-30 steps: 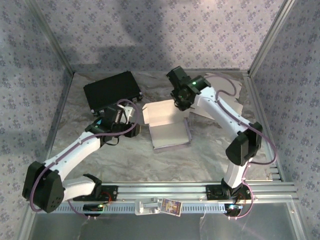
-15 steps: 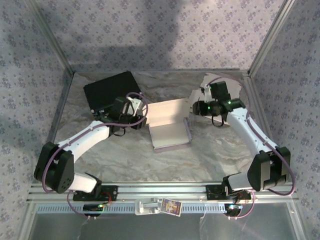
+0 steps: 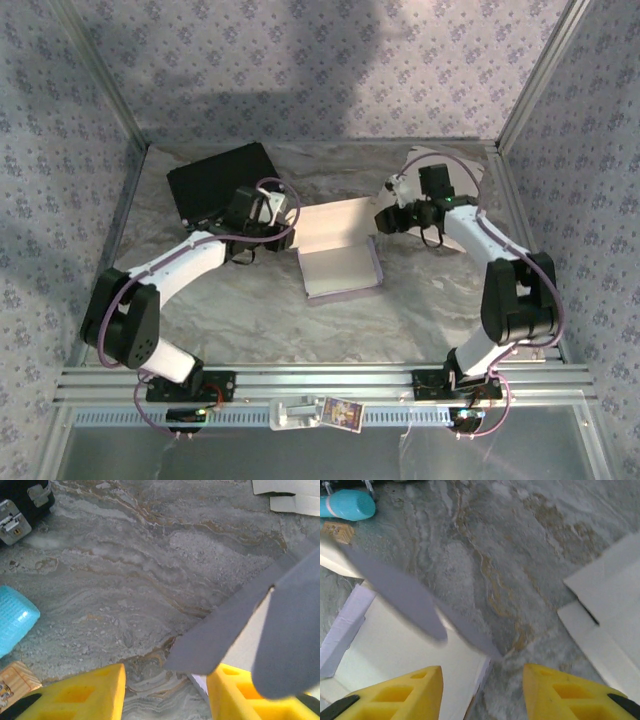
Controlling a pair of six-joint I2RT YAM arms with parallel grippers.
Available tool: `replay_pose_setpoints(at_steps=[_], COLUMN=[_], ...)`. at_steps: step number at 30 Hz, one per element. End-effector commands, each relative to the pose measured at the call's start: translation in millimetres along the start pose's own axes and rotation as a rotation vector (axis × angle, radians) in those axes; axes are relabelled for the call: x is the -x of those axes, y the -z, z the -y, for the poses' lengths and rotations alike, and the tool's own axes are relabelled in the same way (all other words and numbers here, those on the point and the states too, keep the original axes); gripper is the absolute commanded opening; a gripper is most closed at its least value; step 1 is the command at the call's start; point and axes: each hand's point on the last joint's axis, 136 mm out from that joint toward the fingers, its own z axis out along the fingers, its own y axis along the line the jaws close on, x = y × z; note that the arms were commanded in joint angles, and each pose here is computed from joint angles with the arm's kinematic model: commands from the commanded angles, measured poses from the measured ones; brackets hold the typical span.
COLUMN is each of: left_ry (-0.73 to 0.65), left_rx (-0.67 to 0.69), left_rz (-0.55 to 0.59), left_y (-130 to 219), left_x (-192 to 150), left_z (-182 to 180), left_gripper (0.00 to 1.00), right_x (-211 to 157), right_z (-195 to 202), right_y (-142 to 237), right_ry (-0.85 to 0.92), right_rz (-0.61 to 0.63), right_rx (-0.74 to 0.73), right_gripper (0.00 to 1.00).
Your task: Fold the paper box
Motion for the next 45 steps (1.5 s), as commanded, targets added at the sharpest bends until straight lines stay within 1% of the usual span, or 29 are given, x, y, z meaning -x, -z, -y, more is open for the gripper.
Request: replay_pose_setpoints(at_steps=[1,4,8,16,19,24,32,37,45], left_ry=[0.014,0.018,0.028,0.047,0.047,0.044,0.022,0.012,-0.014], left_rx=[-0.025,-0.03,-0.04,-0.036,-0.033,-0.024,0.032,0.035,0.042], left_rz=[0.014,0.015,0.011,0.017,0.016,-0.008,0.005,0.015,0.012], left_y=[-0.3,-2.1,-4.8,-5.9,-7.0,-11.1,-9.9,-8.9,-9.3], left_x=[12.9,15.5,17.6,27.3,29.4,28.4,30.9,33.7,36.1], left_z=[4.6,5.7,7.3,8.5,9.0,9.7,6.3,7.3,11.6], left_gripper=[0.45,0.42,0.37,0.27,0.23,0.18,0.05,0.03,0.01], right_x=[19.7,22.0,21.2,23.9,24.4,24.4,20.4,17.4,24.7], right_z=[-4.5,-2.2,-8.3,-8.9,-9.7,-8.4,-10.1,-9.8,-9.3], right_y=[-0.2,-1.8,-5.4,-7.3,-9.6,-6.9,-0.4,3.3,0.4], right_ry=[0.098,0.105,0.125,0.123,0.127,0.123,0.094,0.068,0.059], right_rz=[0.019,0.015,0.002,-0.002,-0.01,-0.027,-0.04,-0.027,-0.033], right_rx=[0.041,0.034,0.035,0.017,0.006,-0.024,-0.05,-0.048,-0.041], right_gripper=[0.47,0.46,0.43,0.31,0.25,0.24,0.23,0.22,0.14])
